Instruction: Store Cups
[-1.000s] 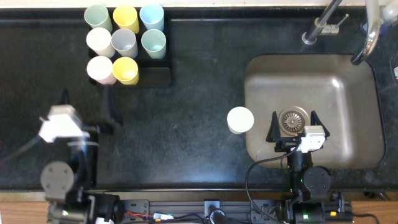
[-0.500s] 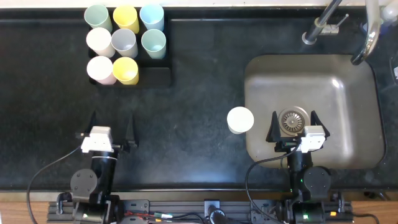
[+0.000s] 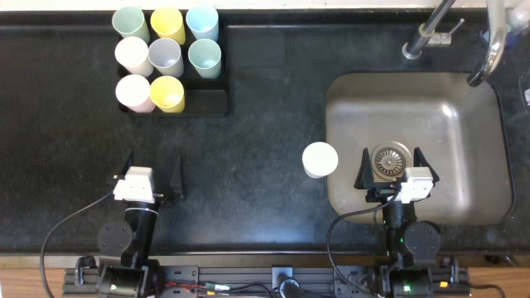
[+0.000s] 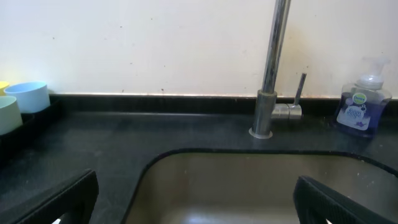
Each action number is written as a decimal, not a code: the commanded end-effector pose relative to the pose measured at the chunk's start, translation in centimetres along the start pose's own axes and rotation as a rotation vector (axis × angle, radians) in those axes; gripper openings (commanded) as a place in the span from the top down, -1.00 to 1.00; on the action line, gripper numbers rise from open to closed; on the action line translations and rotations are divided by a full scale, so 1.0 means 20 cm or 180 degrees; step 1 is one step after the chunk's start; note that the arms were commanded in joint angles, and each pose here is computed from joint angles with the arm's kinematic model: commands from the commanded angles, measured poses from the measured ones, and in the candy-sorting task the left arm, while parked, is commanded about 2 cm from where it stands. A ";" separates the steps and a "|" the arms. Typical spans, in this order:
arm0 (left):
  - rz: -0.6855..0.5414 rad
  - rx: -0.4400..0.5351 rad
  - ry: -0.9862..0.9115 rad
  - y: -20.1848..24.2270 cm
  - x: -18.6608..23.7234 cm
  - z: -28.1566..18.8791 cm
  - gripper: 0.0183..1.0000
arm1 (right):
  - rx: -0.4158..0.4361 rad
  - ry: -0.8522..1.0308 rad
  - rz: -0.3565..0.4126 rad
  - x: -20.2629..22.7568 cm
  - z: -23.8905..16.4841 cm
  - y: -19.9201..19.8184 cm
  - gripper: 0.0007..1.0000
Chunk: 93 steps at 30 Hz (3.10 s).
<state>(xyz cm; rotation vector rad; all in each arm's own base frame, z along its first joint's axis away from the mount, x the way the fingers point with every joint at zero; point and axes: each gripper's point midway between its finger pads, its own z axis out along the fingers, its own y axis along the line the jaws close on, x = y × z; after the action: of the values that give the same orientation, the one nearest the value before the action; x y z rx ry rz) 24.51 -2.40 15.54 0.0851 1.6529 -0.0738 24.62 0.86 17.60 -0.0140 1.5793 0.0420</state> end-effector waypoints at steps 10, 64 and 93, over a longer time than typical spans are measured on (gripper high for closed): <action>0.0050 0.0044 -0.0007 -0.01 0.00 0.00 -1.00 | -0.0011 0.0015 0.0010 0.02 0.00 0.00 -0.99; 0.0049 0.0044 -0.0007 -0.01 0.00 0.00 -1.00 | -0.0349 0.5480 0.0370 0.40 -0.02 0.32 -1.00; 0.0050 0.0044 -0.0007 -0.01 0.00 0.00 -1.00 | -0.1270 0.4049 0.0206 -0.06 0.46 0.87 0.92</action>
<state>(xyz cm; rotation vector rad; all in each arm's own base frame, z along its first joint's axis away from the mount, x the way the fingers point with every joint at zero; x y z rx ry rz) 24.51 -2.40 15.53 0.0854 1.6532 -0.0741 30.63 15.54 13.33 -0.3529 2.9942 0.4058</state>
